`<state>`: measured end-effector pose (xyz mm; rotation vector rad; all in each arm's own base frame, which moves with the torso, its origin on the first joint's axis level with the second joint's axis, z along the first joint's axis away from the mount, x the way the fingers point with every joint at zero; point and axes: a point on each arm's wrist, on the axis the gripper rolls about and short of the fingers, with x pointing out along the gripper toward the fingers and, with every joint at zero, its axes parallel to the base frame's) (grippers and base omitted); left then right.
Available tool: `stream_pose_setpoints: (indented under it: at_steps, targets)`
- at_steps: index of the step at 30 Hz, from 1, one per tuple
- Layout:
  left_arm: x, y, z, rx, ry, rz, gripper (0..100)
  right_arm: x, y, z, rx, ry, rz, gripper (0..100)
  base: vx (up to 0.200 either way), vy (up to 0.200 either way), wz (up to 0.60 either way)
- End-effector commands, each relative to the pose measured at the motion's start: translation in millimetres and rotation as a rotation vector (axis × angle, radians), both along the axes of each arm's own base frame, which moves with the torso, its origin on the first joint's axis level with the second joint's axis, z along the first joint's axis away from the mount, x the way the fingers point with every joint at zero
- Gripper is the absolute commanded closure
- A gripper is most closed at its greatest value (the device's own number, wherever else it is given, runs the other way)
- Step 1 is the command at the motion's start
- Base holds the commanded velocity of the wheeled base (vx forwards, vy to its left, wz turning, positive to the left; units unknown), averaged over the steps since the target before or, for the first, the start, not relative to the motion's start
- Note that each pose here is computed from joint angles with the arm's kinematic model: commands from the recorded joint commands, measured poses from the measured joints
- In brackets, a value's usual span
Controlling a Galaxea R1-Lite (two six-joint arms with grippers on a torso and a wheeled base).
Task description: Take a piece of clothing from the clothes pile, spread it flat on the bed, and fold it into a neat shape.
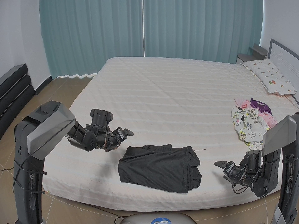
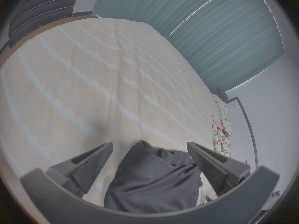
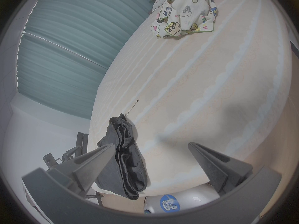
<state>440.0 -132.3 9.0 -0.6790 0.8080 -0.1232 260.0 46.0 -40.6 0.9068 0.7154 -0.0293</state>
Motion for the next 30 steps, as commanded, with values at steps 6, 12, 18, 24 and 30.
stream_pose_setpoints:
  at_steps: [6, 12, 18, 24, 30]
  targets:
    - [5.5, -16.8, -34.3, 0.051, 0.025, -0.027, 0, 0.4, 1.5, 0.4, 0.001, -0.013, 0.004, 0, 0.0, 0.0, 0.0]
    - [4.7, -18.8, -36.5, 0.053, 0.032, -0.032, 0, 0.4, 1.5, 0.4, 0.001, -0.013, 0.004, 0, 0.0, 0.0, 0.0]
    - [2.6, -22.6, -43.3, 0.077, 0.04, -0.061, 100, 0.8, 1.5, 0.5, 0.002, -0.015, 0.004, 0, 0.0, 0.0, 0.0]
    - [3.4, -22.1, -44.0, 0.076, 0.039, -0.057, 100, 0.8, 1.6, 0.5, 0.002, -0.014, 0.005, 0, 0.0, 0.0, 0.0]
    - [4.7, -21.7, -43.5, 0.075, 0.033, -0.048, 100, 0.4, 1.5, 0.4, 0.001, -0.013, 0.004, 0, 0.0, 0.0, 0.0]
